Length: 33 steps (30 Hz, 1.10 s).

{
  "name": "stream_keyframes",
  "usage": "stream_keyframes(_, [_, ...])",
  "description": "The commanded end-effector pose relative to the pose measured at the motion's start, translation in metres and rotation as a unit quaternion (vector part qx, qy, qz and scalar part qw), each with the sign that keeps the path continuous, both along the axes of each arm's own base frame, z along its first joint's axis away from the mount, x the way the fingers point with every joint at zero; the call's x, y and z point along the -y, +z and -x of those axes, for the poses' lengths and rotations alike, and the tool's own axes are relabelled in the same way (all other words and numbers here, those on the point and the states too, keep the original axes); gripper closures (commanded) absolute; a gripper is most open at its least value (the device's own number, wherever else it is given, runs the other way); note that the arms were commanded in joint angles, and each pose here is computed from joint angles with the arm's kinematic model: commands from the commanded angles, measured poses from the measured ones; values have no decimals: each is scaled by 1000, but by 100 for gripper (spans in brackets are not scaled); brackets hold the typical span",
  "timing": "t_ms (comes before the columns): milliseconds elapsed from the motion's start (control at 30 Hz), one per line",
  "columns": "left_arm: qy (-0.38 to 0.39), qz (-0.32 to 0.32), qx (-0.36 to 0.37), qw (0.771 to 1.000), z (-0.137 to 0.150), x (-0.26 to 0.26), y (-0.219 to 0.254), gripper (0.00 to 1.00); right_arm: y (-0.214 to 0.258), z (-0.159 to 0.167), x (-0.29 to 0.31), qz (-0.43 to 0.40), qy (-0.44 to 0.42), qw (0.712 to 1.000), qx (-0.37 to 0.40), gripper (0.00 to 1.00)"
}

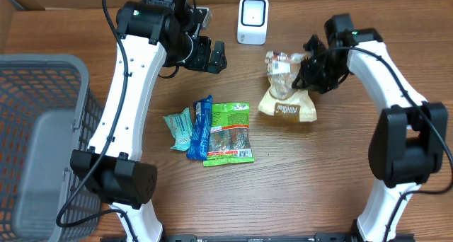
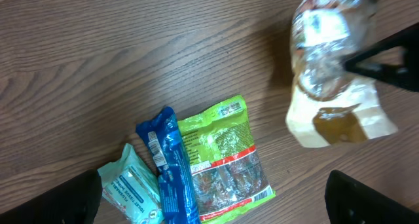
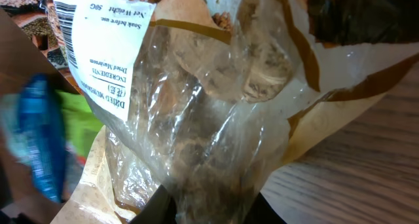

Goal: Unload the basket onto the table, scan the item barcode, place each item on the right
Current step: 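Lift the mushroom bag with the right gripper toward the scanner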

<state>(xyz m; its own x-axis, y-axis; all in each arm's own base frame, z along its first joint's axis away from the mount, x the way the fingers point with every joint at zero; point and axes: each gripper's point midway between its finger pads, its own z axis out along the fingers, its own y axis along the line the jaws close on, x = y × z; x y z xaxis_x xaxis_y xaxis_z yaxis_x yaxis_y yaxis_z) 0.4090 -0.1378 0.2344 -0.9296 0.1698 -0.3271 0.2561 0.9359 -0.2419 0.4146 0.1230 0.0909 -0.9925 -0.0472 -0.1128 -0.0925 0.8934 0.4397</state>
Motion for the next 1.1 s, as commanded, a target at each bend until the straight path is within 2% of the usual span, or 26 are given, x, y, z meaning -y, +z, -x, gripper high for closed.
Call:
stream_keyframes(0, [-16, 2, 10, 1000, -1, 5, 4, 0, 66, -9, -6, -31, 3, 996, 78, 96])
stream_keyframes(467, [-17, 2, 10, 1000, -1, 5, 4, 0, 138, 10, -13, -35, 43, 983, 174, 96])
stream_keyframes(1067, [-8, 10, -8, 1000, 5, 6, 3, 0, 142, 15, -13, -23, 42, 983, 177, 96])
